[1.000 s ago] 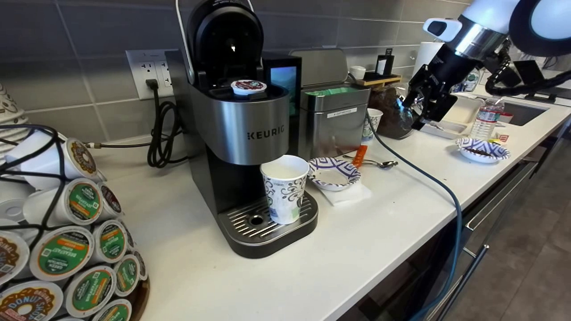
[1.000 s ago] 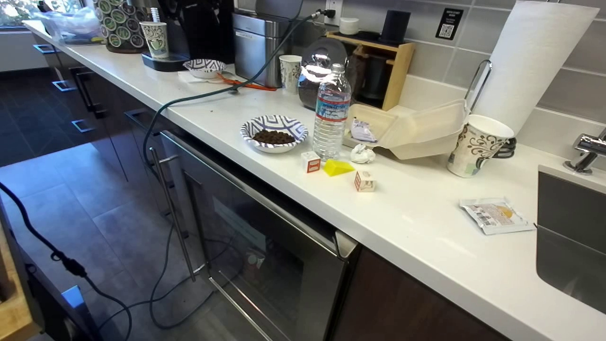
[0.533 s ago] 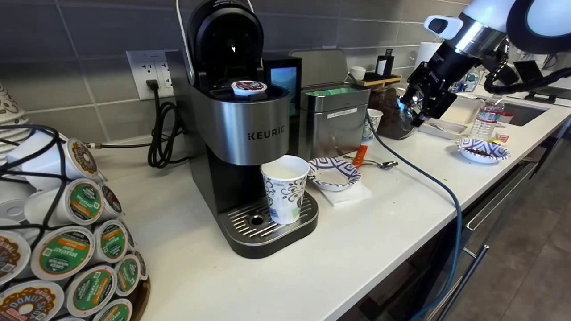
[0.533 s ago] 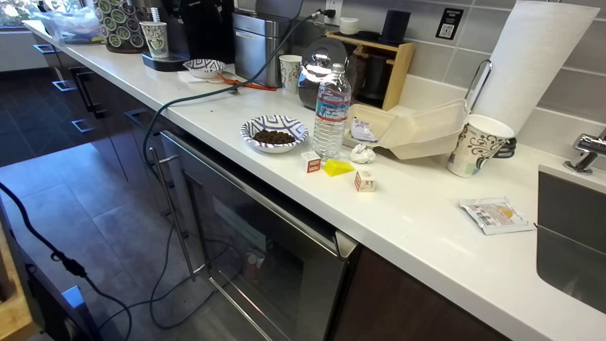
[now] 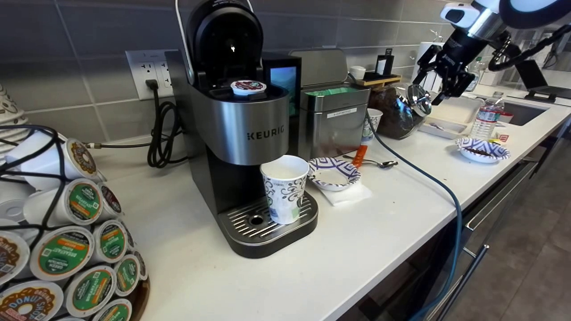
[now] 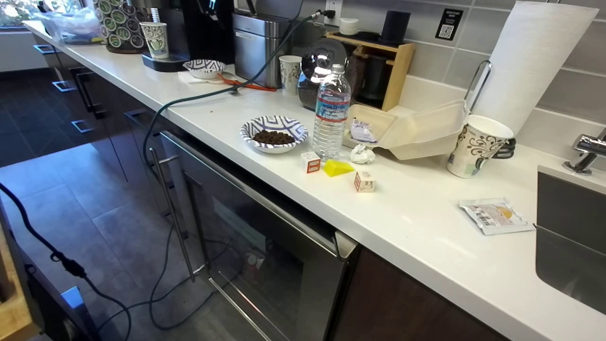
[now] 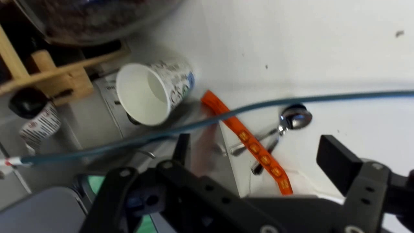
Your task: Move the black and white bowl to the left then move the cup on the counter forwards.
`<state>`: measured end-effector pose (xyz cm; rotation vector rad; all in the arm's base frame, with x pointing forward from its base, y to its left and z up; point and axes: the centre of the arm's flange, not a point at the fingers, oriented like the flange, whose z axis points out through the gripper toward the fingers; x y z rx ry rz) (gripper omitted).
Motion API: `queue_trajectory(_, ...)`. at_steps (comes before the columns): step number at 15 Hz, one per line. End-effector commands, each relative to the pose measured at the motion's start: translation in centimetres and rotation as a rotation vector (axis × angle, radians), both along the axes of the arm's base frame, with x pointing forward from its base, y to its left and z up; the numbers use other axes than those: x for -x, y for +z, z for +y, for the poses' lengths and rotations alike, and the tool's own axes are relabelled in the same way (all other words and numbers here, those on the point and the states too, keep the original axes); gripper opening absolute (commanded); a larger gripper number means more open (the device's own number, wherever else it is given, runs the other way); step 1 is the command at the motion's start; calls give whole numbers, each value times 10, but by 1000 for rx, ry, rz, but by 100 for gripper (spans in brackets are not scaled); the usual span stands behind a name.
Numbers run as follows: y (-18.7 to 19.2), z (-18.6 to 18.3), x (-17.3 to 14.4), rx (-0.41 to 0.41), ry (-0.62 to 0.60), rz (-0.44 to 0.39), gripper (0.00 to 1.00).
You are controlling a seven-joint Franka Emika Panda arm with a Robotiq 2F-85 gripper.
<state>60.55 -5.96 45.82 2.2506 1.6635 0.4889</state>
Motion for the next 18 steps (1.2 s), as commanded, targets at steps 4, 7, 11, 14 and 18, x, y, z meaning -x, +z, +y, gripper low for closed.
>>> queue_trajectory(4, 15, -62, -24, 68, -7, -35, 100)
queue_trajectory(7, 9, -62, -40, 71, -2, -38, 100)
queue_trajectory(11, -8, -52, -59, 55, 74, -30, 100)
queue_trajectory(14, -31, -37, -79, 32, 156, -3, 100)
queue_trajectory(18, -54, -35, -105, -12, 217, 39, 100)
